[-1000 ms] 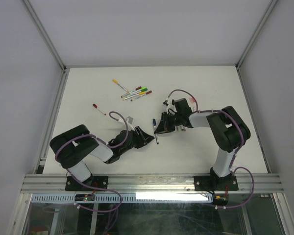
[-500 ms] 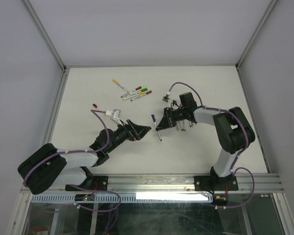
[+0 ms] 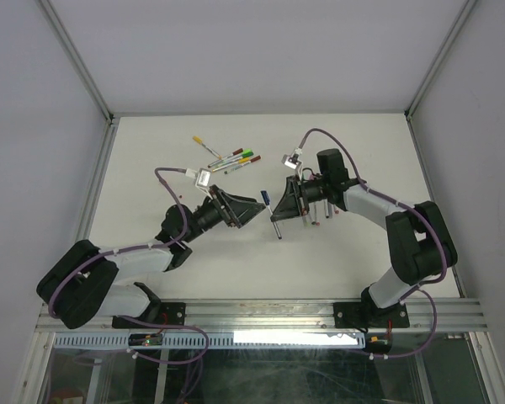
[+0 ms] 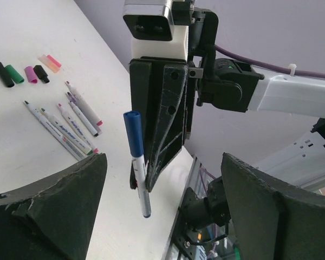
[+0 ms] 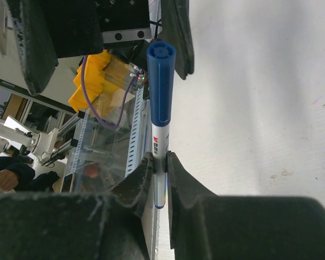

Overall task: Open the pen caps
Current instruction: Open the pen cap from the pen.

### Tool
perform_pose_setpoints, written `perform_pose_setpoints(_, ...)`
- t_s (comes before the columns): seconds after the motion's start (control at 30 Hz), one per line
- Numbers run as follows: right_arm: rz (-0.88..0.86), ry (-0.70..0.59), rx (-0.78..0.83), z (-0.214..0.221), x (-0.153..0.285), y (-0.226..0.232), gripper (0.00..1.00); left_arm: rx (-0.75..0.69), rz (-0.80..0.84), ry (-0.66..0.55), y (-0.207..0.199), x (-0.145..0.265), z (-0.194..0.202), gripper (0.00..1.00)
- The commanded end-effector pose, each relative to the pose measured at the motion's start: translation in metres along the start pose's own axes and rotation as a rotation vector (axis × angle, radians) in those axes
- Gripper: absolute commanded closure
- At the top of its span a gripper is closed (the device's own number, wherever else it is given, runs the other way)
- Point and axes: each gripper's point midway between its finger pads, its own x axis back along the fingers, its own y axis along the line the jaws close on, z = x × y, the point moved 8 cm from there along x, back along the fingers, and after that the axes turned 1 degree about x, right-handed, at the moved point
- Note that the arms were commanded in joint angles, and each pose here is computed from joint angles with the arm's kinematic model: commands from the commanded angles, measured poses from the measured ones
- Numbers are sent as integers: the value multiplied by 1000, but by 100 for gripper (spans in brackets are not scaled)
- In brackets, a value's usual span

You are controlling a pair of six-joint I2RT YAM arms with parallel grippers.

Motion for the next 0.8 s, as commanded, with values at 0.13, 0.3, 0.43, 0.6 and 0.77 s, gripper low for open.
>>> perform_pose_setpoints(0.13,-86,-8,113,-15,3,20,100,-43,106,6,-11,-27,-9,20)
perform_pose_setpoints(0.3,-99,-3,110,-14,3,21,100,-52,76,9,-4,-36,-8,33)
perform_pose_setpoints(0.43,-104,3,108,-14,2,20,100,-50,73,32,2,-44,-5,48)
perform_pose_setpoints(0.6,-110,7,103,-13,1,20,100,-41,94,58,3,-48,-2,61)
perform_pose_setpoints(0.77,-115,8,103,-13,1,20,100,-37,110,78,4,-48,2,78)
